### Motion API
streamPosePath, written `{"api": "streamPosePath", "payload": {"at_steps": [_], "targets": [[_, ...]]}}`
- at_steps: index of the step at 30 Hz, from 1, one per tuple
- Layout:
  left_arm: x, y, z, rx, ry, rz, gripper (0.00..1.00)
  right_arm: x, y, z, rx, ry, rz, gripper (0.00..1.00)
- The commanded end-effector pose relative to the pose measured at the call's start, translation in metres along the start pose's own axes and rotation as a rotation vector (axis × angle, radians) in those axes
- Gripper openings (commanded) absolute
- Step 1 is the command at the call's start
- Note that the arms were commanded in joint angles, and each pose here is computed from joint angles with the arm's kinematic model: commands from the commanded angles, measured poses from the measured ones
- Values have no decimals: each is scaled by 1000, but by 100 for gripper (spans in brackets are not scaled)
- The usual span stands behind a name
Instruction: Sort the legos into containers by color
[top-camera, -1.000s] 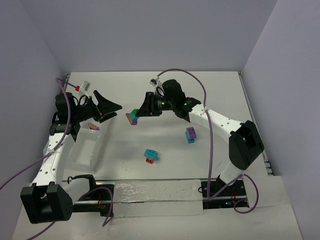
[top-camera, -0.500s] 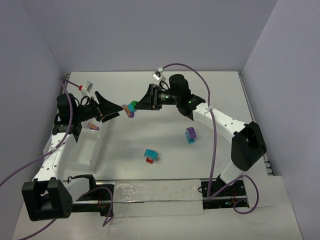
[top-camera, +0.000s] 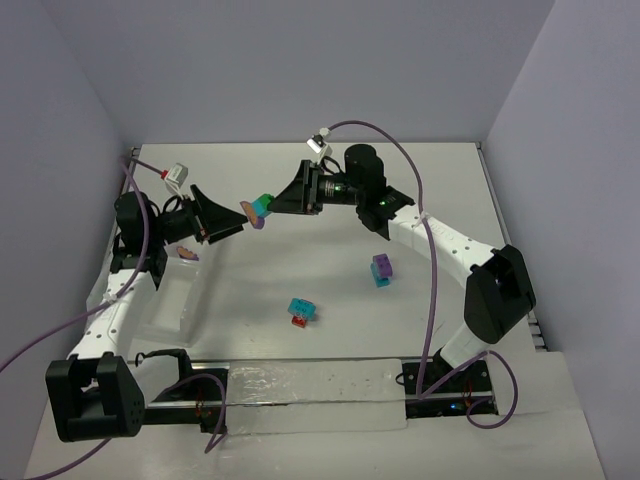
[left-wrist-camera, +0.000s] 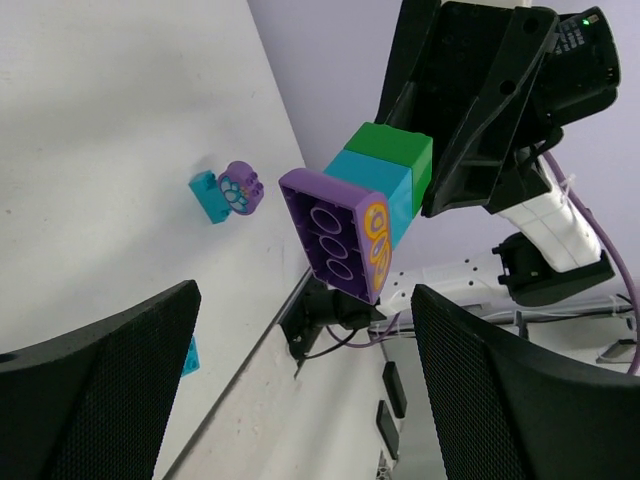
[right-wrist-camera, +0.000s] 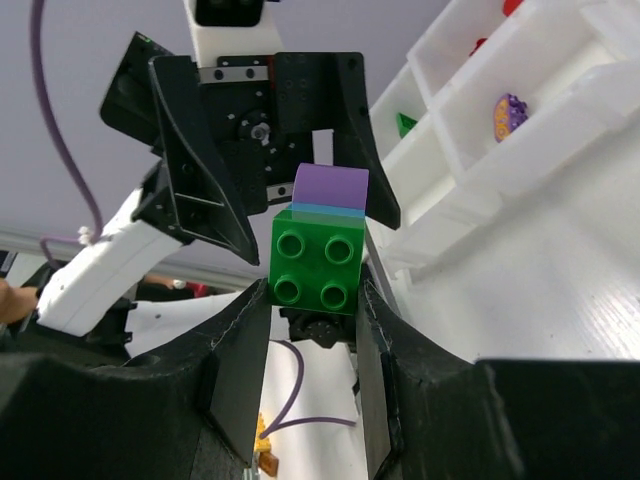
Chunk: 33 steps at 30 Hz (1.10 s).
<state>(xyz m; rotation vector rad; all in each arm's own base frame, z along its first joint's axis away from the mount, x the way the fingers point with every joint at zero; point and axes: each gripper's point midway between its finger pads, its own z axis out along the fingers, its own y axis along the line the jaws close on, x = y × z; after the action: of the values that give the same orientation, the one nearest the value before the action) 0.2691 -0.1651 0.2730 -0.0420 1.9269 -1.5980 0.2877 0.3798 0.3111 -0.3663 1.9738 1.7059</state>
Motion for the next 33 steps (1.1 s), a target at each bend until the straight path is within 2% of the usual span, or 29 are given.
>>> {"api": "streamPosePath", "payload": {"at_steps": [1, 14, 33], "targets": [[-1, -27, -1, 133, -12, 49, 94, -14, 40, -10, -119, -33, -73, 13], [0, -47, -3, 225, -12, 70, 94, -1, 33, -7, -156, 18, -38, 13], [7, -51, 9, 241, -2, 41, 89, 10, 35, -1, -188, 57, -37, 13]]}}
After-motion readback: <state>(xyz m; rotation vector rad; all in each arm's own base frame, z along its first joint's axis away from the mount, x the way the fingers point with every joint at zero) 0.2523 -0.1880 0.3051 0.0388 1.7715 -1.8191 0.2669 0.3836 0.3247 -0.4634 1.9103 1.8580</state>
